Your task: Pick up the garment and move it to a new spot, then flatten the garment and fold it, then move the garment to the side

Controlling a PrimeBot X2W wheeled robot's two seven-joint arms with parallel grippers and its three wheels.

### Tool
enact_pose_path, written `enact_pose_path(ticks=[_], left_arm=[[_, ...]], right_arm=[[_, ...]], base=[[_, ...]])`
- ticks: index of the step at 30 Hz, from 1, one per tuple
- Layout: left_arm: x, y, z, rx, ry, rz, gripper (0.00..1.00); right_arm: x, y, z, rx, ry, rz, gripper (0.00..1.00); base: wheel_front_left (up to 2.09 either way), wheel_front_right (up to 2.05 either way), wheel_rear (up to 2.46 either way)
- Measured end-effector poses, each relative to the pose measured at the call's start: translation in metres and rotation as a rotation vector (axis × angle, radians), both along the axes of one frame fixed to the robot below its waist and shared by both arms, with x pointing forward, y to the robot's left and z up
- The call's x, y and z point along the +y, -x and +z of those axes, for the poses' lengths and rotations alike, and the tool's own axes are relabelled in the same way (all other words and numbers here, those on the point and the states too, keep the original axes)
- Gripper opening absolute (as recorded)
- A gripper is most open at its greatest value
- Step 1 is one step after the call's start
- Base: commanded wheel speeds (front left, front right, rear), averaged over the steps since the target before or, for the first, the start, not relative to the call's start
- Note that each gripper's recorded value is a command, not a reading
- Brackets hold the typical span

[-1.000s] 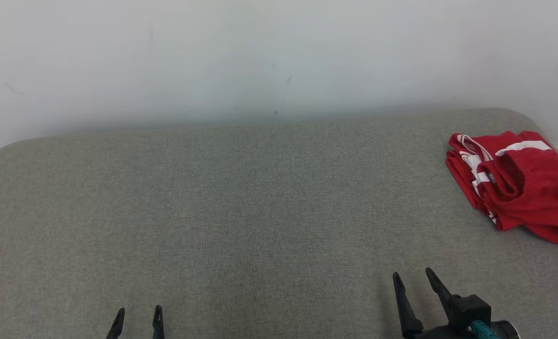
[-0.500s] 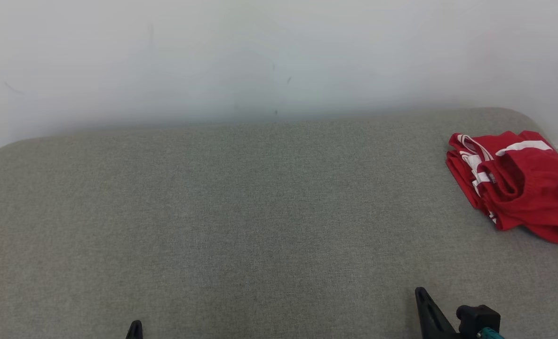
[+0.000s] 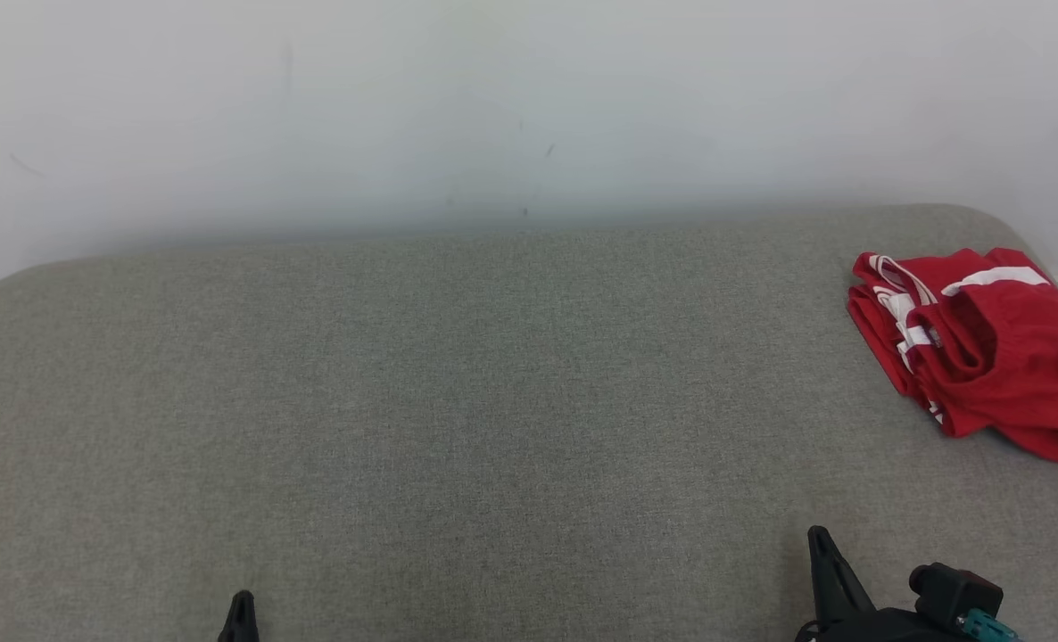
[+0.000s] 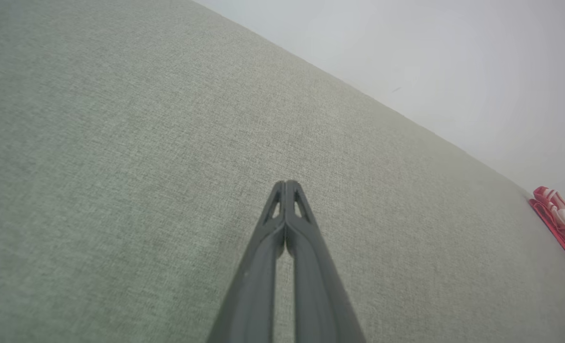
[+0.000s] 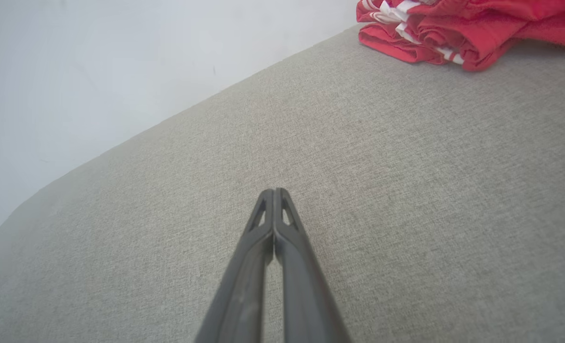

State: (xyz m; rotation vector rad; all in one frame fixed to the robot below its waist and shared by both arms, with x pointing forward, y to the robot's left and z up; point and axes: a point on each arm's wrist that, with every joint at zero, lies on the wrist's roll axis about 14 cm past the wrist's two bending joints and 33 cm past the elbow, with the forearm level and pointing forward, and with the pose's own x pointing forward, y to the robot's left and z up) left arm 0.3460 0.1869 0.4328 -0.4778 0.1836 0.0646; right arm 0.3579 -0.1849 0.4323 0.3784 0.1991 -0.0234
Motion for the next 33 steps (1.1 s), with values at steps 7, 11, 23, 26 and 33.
enact_pose_path(ticks=[7,11,23,26,33], left_arm=[[0.003,-0.005,0.005,-0.008,0.109,0.034,0.00],[0.004,-0.007,0.008,-0.012,0.167,0.050,0.00],[0.007,-0.015,0.017,-0.029,0.343,0.083,0.00],[0.007,-0.017,0.020,-0.039,0.379,0.088,0.00],[0.009,-0.019,0.023,-0.045,0.463,0.102,0.00]], right_arm=[[-0.003,-0.003,0.005,-0.004,-0.115,-0.040,0.00],[-0.005,-0.004,0.007,-0.008,-0.178,-0.061,0.00],[-0.010,-0.010,0.018,-0.029,-0.367,-0.108,0.00],[-0.010,-0.011,0.020,-0.033,-0.409,-0.117,0.00],[-0.011,-0.013,0.025,-0.043,-0.499,-0.131,0.00]], base=[[0.00,0.00,0.00],[0.00,0.00,0.00],[0.00,0.00,0.00],[0.00,0.00,0.00],[0.00,0.00,0.00]])
